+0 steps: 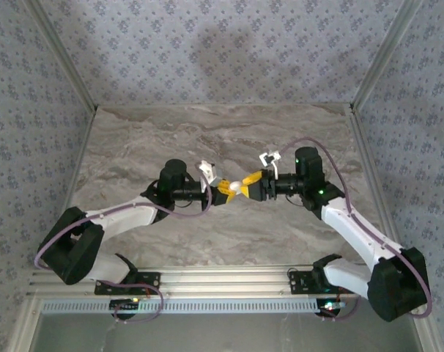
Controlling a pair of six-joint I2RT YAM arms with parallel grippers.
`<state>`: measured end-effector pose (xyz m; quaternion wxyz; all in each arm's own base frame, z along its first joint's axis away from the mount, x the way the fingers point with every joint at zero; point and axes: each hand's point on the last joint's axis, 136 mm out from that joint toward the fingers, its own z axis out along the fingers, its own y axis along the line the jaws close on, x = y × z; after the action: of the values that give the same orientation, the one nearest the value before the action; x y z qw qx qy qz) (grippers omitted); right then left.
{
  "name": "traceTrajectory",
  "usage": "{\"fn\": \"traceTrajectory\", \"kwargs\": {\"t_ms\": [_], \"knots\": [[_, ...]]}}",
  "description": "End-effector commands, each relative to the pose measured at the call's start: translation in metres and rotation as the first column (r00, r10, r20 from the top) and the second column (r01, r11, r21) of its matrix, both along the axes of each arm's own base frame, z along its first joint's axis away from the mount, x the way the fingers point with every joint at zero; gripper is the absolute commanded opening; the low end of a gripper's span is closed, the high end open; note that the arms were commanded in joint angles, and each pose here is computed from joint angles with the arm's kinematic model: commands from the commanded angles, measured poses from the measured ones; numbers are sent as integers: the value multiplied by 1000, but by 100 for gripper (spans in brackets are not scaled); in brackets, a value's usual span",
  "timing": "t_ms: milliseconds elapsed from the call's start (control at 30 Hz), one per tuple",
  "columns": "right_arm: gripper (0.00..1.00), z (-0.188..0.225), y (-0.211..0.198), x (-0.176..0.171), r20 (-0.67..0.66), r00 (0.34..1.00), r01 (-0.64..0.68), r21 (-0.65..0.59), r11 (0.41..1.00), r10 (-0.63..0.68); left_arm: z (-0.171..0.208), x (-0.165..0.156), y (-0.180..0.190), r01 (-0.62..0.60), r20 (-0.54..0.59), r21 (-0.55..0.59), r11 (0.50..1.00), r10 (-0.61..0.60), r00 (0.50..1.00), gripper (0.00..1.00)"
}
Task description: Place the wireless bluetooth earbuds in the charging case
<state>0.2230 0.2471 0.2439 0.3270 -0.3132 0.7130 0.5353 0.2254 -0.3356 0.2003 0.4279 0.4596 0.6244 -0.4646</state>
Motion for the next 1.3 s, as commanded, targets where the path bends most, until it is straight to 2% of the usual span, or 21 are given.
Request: {"fn": "traceTrajectory", "kwargs": {"t_ms": [0, 100, 200, 333, 400, 467, 567, 700, 833, 933, 1133, 1267], "knots": [[52, -12, -10, 15, -23, 993, 115, -31, 993, -116, 0, 21, 1, -91, -112, 62, 994, 97, 989, 14], [52, -27, -24, 39, -56, 959, 273, -72, 959, -278, -7, 32, -3, -121, -254, 140, 983, 154, 955, 14], [52, -45, -43, 58, -80, 892, 433, -136, 891, -446, -16, 47, -6, -164, -379, 216, 962, 237, 894, 14], [52, -59, -69, 76, -115, 775, 603, -163, 781, -622, -30, 74, -3, -263, -519, 314, 912, 397, 757, 18], [52, -68, -84, 79, -119, 708, 669, -203, 715, -697, -39, 84, -3, -272, -580, 364, 891, 445, 682, 18], [52, -77, -105, 81, -127, 603, 756, -227, 615, -788, -49, 94, -4, -274, -615, 425, 863, 498, 611, 19], [52, -79, -119, 77, -143, 532, 814, -186, 550, -835, -65, 103, -11, -243, -649, 487, 839, 533, 542, 20], [52, -74, -128, 69, -154, 498, 839, -164, 519, -853, -82, 121, -25, -218, -673, 524, 823, 557, 487, 20], [52, -71, -135, 64, -151, 469, 858, -154, 489, -870, -103, 137, -39, -200, -704, 553, 809, 582, 407, 22], [51, -67, -133, 62, -177, 472, 859, -124, 496, -863, -119, 146, -45, -196, -709, 573, 795, 602, 369, 22], [51, -66, -129, 61, -204, 472, 855, -130, 502, -858, -139, 162, -42, -200, -683, 625, 755, 652, 329, 25], [51, -59, -127, 60, -203, 475, 853, -133, 505, -856, -144, 169, -30, -219, -650, 658, 720, 691, 317, 34]]}}
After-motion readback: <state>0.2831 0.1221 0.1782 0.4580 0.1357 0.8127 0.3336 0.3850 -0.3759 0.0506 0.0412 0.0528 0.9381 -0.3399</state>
